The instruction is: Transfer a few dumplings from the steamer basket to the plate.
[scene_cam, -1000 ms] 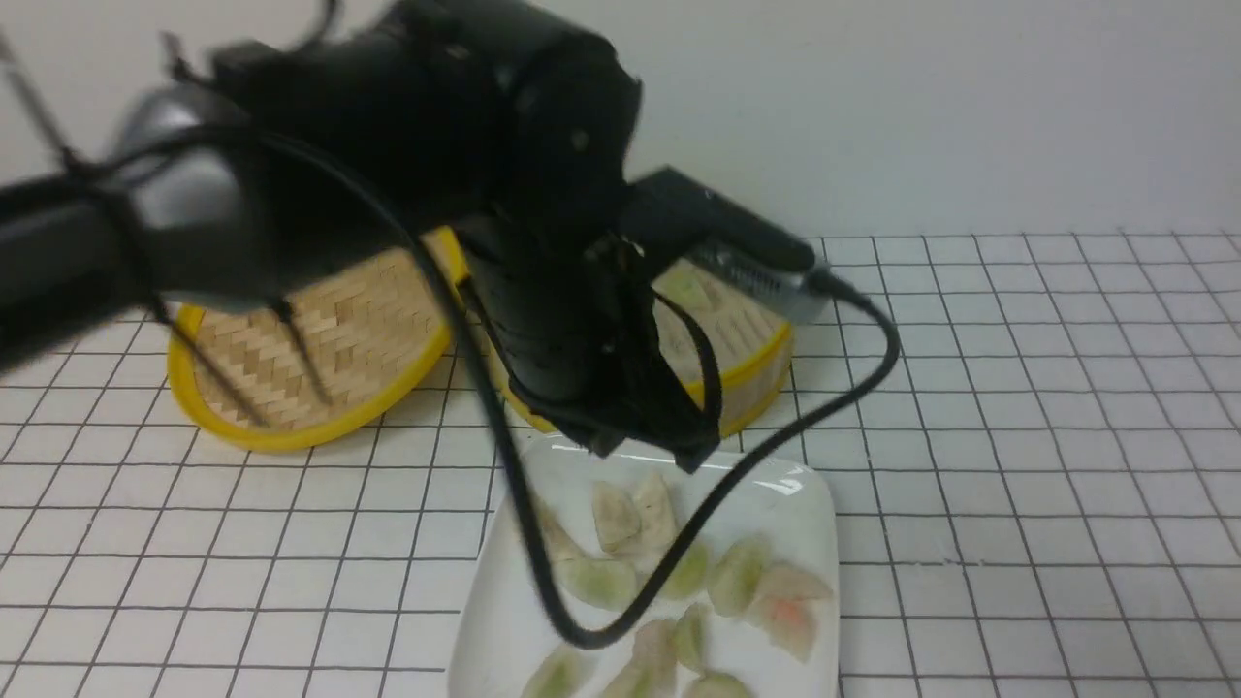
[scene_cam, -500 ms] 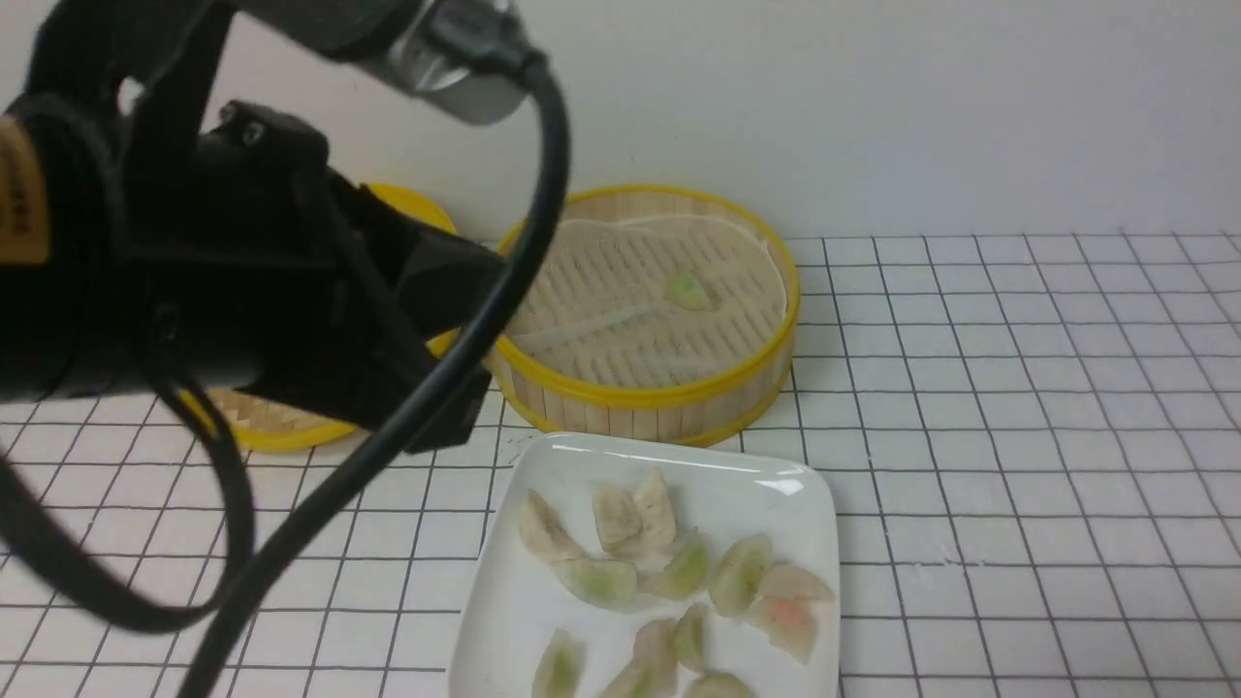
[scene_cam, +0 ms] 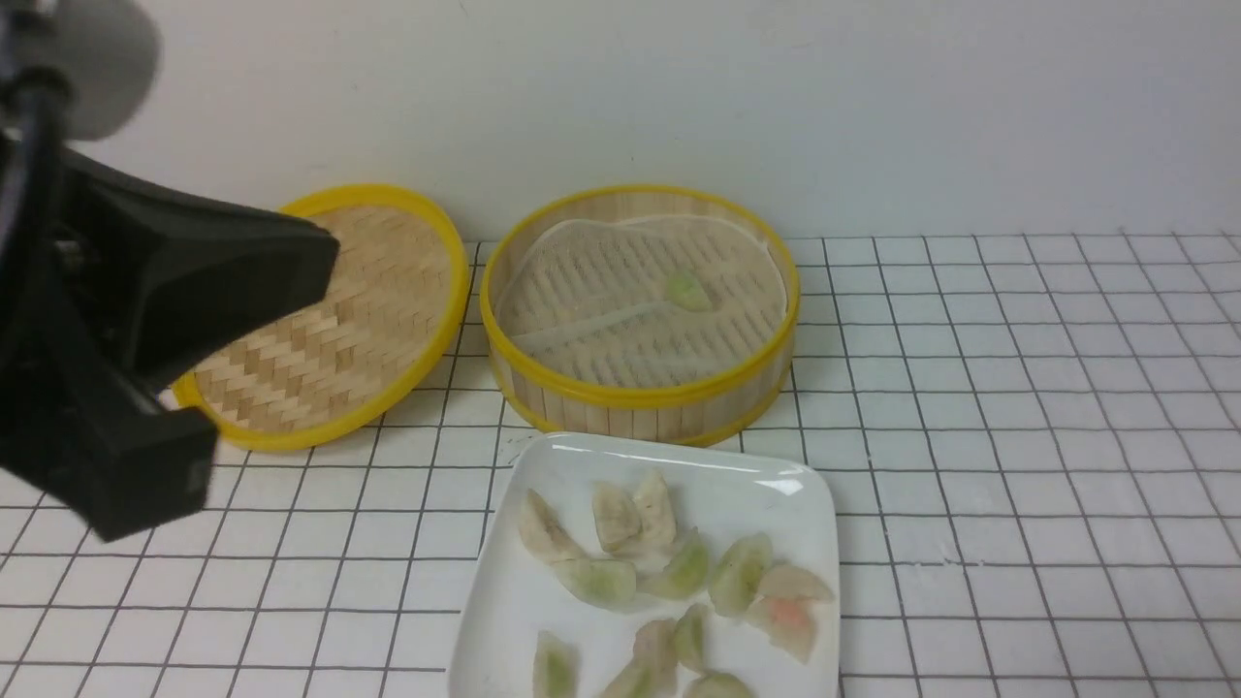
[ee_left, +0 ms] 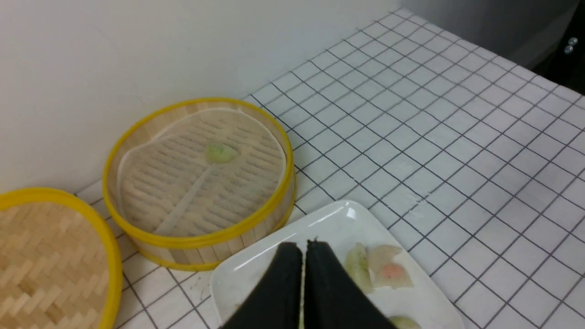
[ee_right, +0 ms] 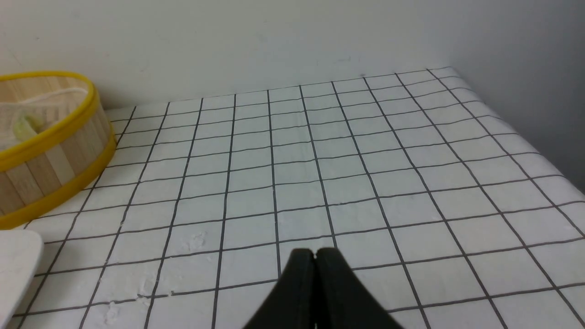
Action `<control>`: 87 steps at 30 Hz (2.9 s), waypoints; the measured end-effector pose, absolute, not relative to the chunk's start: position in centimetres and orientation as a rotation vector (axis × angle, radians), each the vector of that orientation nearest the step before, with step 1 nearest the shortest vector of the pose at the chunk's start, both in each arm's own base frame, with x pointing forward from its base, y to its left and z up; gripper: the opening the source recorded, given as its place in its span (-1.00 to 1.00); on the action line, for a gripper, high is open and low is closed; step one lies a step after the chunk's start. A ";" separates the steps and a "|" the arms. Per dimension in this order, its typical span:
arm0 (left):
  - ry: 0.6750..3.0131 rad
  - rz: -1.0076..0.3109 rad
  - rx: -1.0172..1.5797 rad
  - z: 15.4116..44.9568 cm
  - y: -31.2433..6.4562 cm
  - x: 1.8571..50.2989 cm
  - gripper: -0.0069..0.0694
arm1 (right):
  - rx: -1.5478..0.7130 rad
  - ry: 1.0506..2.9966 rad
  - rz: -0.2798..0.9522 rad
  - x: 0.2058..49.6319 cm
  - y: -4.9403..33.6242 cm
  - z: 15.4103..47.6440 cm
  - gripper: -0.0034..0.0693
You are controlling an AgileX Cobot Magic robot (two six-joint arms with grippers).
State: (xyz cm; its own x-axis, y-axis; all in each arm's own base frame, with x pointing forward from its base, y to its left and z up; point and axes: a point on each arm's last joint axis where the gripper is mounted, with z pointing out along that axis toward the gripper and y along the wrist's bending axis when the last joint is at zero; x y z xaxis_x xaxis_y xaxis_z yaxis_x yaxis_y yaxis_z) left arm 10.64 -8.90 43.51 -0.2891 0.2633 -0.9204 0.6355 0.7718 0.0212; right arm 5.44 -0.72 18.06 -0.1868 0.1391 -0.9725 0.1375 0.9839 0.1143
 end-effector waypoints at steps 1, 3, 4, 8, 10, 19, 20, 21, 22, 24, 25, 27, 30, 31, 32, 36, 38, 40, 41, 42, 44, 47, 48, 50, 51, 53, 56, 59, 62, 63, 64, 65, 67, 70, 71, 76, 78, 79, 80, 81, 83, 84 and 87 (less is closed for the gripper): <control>1.868 -0.417 0.681 43.6 -8.6 10.5 -0.84 | 0.205 1.763 0.001 5.4 -0.7 18.1 -0.95; 1.843 -0.384 0.662 43.6 -7.7 9.8 -0.84 | 0.205 1.763 0.001 5.4 -0.7 18.1 -0.95; 1.832 -0.366 0.652 43.3 -7.2 9.5 -0.84 | 0.205 1.763 0.001 5.4 -0.7 18.1 -0.95; 1.798 -0.336 0.564 40.7 -5.0 8.0 -0.84 | 0.205 1.763 0.001 5.4 -0.7 18.1 -0.95; 1.793 -0.317 0.477 38.4 -3.7 7.1 -0.84 | 0.205 1.763 0.001 5.4 -0.7 18.1 -0.95; 1.824 -0.084 0.166 23.7 -0.9 5.6 -0.84 | 0.205 1.763 0.001 5.4 -0.7 18.1 -0.95; 1.823 -0.073 0.129 22.2 -0.7 5.5 -0.84 | 0.205 1.763 0.001 5.4 -0.7 18.1 -0.95; 1.821 -0.060 0.100 20.8 -0.6 5.4 -0.84 | 0.205 1.763 0.001 5.4 -0.7 18.1 -0.95; 1.821 -0.047 0.077 19.9 -0.5 5.4 -0.84 | 0.205 1.763 0.001 5.4 -0.7 18.1 -0.95; 1.833 -0.033 0.047 18.1 -0.3 5.3 -0.84 | 0.205 1.763 0.001 5.4 -0.7 18.1 -0.95; 1.852 -0.030 0.037 17.5 -0.3 5.3 -0.84 | 0.205 1.763 0.001 5.4 -0.7 18.1 -0.95; 1.865 -0.029 0.032 17.2 -0.3 5.3 -0.84 | 0.206 1.764 0.001 5.4 -0.7 18.1 -0.95; 1.882 -0.029 0.032 17.0 -0.3 5.2 -0.84 | 0.206 1.764 0.001 5.4 -0.7 18.1 -0.95; 1.882 -0.030 0.032 17.0 -0.3 5.2 -0.84 | 0.206 1.764 0.001 5.4 -0.7 18.1 -0.95; 1.882 -0.030 0.032 17.0 -0.3 5.2 -0.84 | 0.206 1.764 0.001 5.4 -0.7 18.1 -0.95; 1.882 -0.031 0.032 17.0 -0.3 5.2 -0.84 | 0.206 1.765 0.001 5.4 -0.7 18.0 -0.95; 1.882 -0.031 0.032 17.0 -0.3 5.2 -0.84 | 0.206 1.765 0.001 5.4 -0.7 18.0 -0.95; 1.882 -0.031 0.032 17.0 -0.3 5.2 -0.84 | 0.206 1.765 0.001 5.4 -0.7 18.0 -0.95; 1.882 -0.031 0.032 17.0 -0.3 5.2 -0.84 | 0.206 1.765 0.001 5.4 -0.7 18.0 -0.95; 1.882 -0.031 0.032 17.0 -0.3 5.2 -0.84 | 0.206 1.765 0.001 5.4 -0.7 18.0 -0.95; 1.882 -0.031 0.032 17.0 -0.3 5.2 -0.84 | 0.206 1.765 0.001 5.4 -0.7 18.0 -0.95; 1.882 -0.031 0.032 17.0 -0.3 5.2 -0.84 | 0.206 1.765 0.001 5.4 -0.7 18.0 -0.95; 1.882 -0.030 0.033 17.0 -0.3 5.2 -0.84 | 0.206 1.765 0.001 5.4 -0.7 18.0 -0.95; 1.882 -0.030 0.033 17.0 -0.3 5.2 -0.84 | 0.206 1.765 0.001 5.4 -0.7 18.0 -0.95; 1.882 -0.030 0.033 17.0 -0.3 5.2 -0.84 | 0.206 1.765 0.001 5.4 -0.7 18.0 -0.95; 1.882 -0.030 0.033 17.0 -0.3 5.2 -0.84 | 0.206 1.765 0.001 5.4 -0.7 18.0 -0.95; 1.882 -0.030 0.033 17.0 -0.3 5.2 -0.84 | 0.206 1.765 0.001 5.4 -0.7 18.0 -0.95; 1.882 -0.030 0.033 17.0 -0.3 5.2 -0.84 | 0.206 1.765 0.001 5.4 -0.7 18.0 -0.95; 1.882 -0.030 0.033 17.0 -0.3 5.2 -0.84 | 0.206 1.765 0.001 5.4 -0.7 18.0 -0.95; 1.882 -0.030 0.033 17.0 -0.3 5.2 -0.84 | 0.206 1.765 0.001 5.4 -0.7 18.0 -0.95; 1.882 -0.030 0.033 17.0 -0.3 5.2 -0.84 | 0.206 1.765 0.001 5.4 -0.7 18.0 -0.95; 1.882 -0.030 0.033 17.0 -0.3 5.2 -0.84 | 0.206 1.765 0.001 5.4 -0.7 18.0 -0.95; 1.882 -0.030 0.033 17.0 -0.3 5.2 -0.84 | 0.206 1.765 0.001 5.4 -0.7 18.0 -0.95; 1.882 -0.030 0.033 17.0 -0.3 5.2 -0.84 | 0.206 1.765 0.001 5.4 -0.7 18.0 -0.95; 1.882 -0.030 0.033 17.0 -0.3 5.2 -0.84 | 0.206 1.765 0.001 5.4 -0.7 18.0 -0.95; 1.882 -0.030 0.033 17.0 -0.3 5.2 -0.84 | 0.206 1.765 0.001 5.4 -0.7 18.0 -0.95; 1.882 -0.030 0.033 17.0 -0.3 5.2 -0.84 | 0.206 1.765 0.001 5.4 -0.7 18.0 -0.95; 1.882 -0.030 0.033 17.0 -0.3 5.2 -0.84 | 0.206 1.765 0.001 5.4 -0.7 18.0 -0.95; 1.882 -0.030 0.033 17.0 -0.3 5.2 -0.84 | 0.206 1.765 0.001 5.4 -0.7 18.0 -0.95; 1.882 -0.030 0.033 17.0 -0.3 5.2 -0.84 | 0.206 1.765 0.001 5.4 -0.7 18.0 -0.95; 1.882 -0.030 0.033 17.0 -0.3 5.2 -0.84 | 0.206 1.765 0.001 5.4 -0.7 18.0 -0.95; 1.882 -0.030 0.033 17.0 -0.3 5.2 -0.84 | 0.206 1.765 0.001 5.4 -0.7 18.0 -0.95; 1.882 -0.030 0.033 17.0 -0.3 5.2 -0.84 | 0.206 1.765 0.001 5.4 -0.7 18.0 -0.95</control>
State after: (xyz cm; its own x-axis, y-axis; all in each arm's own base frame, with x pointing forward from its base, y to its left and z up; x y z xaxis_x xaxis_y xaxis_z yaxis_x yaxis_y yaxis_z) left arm 5.24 -0.30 17.03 -0.3063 0.0073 -0.9519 0.0381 0.9993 -0.0046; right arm 5.44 -0.72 18.04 -0.1885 0.1393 -0.9721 0.1379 0.9838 0.1142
